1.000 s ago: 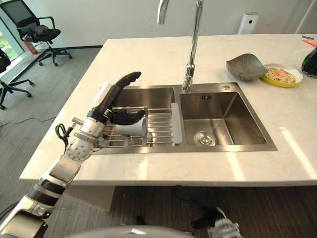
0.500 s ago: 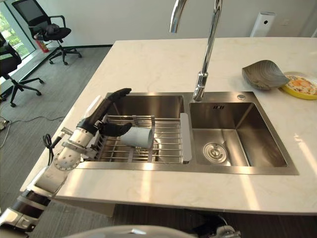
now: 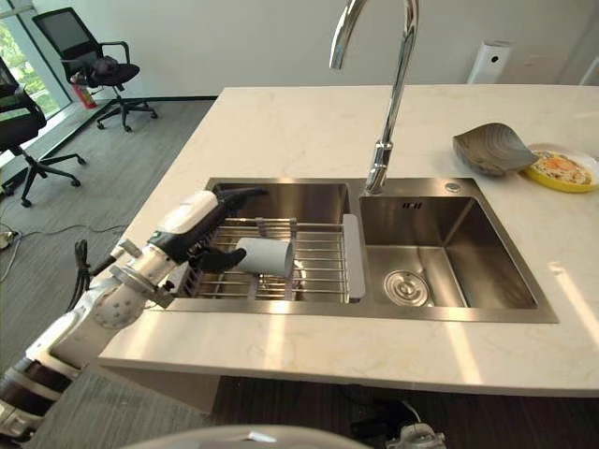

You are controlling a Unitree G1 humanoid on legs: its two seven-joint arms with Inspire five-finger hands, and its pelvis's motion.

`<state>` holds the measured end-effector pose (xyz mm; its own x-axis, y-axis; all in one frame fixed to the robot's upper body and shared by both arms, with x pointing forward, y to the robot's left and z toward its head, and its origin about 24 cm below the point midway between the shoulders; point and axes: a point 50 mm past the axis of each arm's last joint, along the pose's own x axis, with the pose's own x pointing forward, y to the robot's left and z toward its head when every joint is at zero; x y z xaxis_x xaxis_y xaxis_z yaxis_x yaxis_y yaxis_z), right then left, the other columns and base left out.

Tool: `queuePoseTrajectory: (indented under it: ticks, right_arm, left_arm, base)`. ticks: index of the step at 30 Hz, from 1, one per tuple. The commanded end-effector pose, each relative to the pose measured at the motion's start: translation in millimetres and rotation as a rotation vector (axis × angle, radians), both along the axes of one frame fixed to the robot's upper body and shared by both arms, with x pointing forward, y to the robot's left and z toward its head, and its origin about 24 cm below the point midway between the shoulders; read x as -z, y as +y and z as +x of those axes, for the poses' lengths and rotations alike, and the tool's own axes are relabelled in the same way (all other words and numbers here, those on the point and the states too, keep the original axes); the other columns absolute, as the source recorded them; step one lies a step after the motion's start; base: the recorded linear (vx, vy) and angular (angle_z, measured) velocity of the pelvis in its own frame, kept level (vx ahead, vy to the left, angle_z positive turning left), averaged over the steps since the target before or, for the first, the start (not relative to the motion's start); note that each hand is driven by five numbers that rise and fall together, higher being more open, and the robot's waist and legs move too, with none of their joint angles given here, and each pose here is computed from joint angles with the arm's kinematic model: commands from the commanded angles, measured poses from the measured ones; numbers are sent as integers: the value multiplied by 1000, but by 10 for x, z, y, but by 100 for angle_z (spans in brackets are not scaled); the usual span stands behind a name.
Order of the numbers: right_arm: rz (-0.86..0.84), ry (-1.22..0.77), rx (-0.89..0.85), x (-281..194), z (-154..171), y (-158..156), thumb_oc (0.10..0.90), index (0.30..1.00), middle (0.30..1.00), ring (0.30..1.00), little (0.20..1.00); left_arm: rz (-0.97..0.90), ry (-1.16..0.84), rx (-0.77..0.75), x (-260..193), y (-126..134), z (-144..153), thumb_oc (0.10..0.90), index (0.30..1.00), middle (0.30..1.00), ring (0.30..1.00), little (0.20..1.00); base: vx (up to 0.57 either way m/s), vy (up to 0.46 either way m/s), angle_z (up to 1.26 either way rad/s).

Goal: Place the dishes in the dishwasher.

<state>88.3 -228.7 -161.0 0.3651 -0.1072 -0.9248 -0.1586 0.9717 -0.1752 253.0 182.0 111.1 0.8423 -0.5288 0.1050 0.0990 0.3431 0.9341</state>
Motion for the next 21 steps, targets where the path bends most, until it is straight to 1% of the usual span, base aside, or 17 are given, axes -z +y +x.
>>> queuePoseTrajectory:
  ticks: [1,3,5,9,14,15,19,21]
  right_arm:
    - [-18,-46,-33,-34,160,-7,800,900,900,900,900]
    - [-21,-45,-33,-33,158,-5,800,900,900,900,900]
    - [-26,-43,-35,-31,146,-7,800,900,900,900,900]
    - [-29,-47,-41,-32,155,8,800,900,900,900,900]
    - [-31,-59,-43,-44,197,9,800,900,900,900,900]
    - [-27,-61,-41,-44,207,26,800,900,900,900,900]
    - [-25,-54,-40,-39,205,38,800,900,900,900,900]
    - [-24,-48,-40,-35,190,36,800,900,900,900,900]
  left_arm:
    - [70,-310,82,-491,-192,88,800,900,900,900,900]
    - [81,-306,83,-451,-210,92,800,900,900,900,900]
    - [107,-317,105,-437,-281,93,800,900,900,900,900]
    - [113,-307,106,-401,-310,107,800,900,900,900,900]
    - [139,-285,70,-326,-332,181,800,900,900,900,900]
    - [141,-276,25,-304,-292,218,800,900,900,900,900]
    - [151,-280,-41,-296,-231,295,800,900,900,900,900]
    - [158,-280,-50,-298,-226,315,800,900,900,900,900]
  base:
    - [0,0,0]
    - [0,0,0]
    - [0,0,0]
    - [0,0,0]
    - [0,-1,-1]
    - [0,0,0]
    - [0,0,0]
    - [0,0,0]
